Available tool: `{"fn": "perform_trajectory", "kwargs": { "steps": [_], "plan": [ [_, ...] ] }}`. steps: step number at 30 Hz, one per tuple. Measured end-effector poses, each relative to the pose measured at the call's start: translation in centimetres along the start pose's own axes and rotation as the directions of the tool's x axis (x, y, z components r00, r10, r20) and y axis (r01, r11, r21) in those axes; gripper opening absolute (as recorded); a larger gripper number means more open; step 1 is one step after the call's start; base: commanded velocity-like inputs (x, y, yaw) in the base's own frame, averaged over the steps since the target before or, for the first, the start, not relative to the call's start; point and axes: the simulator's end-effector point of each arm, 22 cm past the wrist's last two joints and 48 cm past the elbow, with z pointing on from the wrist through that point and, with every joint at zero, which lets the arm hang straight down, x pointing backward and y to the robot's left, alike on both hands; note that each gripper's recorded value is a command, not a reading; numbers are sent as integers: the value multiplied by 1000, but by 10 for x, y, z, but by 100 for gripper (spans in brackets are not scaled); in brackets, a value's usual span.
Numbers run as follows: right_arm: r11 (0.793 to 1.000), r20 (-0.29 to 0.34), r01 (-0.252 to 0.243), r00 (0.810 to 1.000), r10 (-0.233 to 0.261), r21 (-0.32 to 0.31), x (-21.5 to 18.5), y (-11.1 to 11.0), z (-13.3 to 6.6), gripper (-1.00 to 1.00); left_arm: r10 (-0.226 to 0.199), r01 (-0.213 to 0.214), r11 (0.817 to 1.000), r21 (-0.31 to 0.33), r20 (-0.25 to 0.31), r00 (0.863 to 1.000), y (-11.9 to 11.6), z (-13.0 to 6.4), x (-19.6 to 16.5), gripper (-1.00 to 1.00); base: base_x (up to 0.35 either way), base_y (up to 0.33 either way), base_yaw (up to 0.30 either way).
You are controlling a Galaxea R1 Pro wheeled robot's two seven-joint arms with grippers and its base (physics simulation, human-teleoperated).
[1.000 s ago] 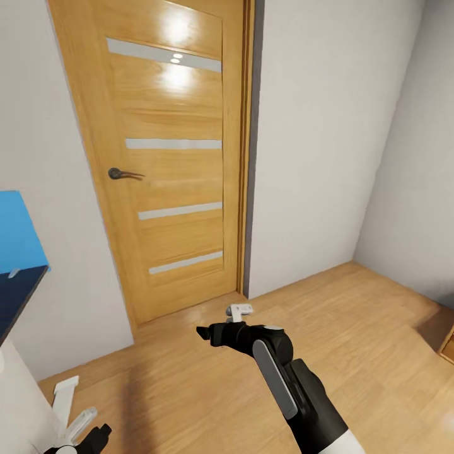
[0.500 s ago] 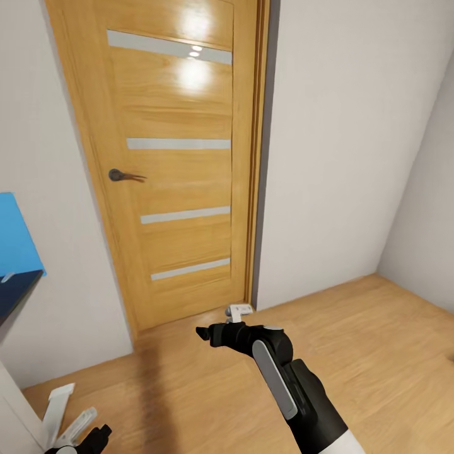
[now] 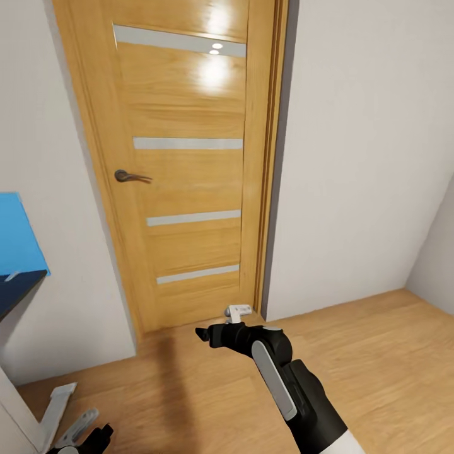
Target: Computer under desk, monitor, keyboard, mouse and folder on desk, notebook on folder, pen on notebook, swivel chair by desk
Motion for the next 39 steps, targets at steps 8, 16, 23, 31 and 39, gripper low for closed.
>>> {"fn": "perform_trajectory", "kwargs": {
  "steps": [8,16,23,31,39],
  "plan": [
    [1000,-14,5,1000,-5,3,6,2,1,100,-8,8,1000,-4,-21,1000,0,0,12,100,21,-20,265],
    [1000,-35,26,999,-26,-7,16,10,5,100,-21,19,999,-46,-57,998,31,2,34,100,3,-2,222],
    [1000,-44,26,999,-26,0,19,8,6,100,-64,61,996,-71,-50,997,49,2,29,100,0,0,235],
    [1000,-46,26,999,-25,7,28,4,10,100,-86,82,994,-73,-46,995,58,9,31,100,0,0,223],
    [1000,-46,25,999,-25,8,41,-1,15,100,-90,87,995,-56,-46,995,62,22,38,100,0,0,244]
  ]
}}
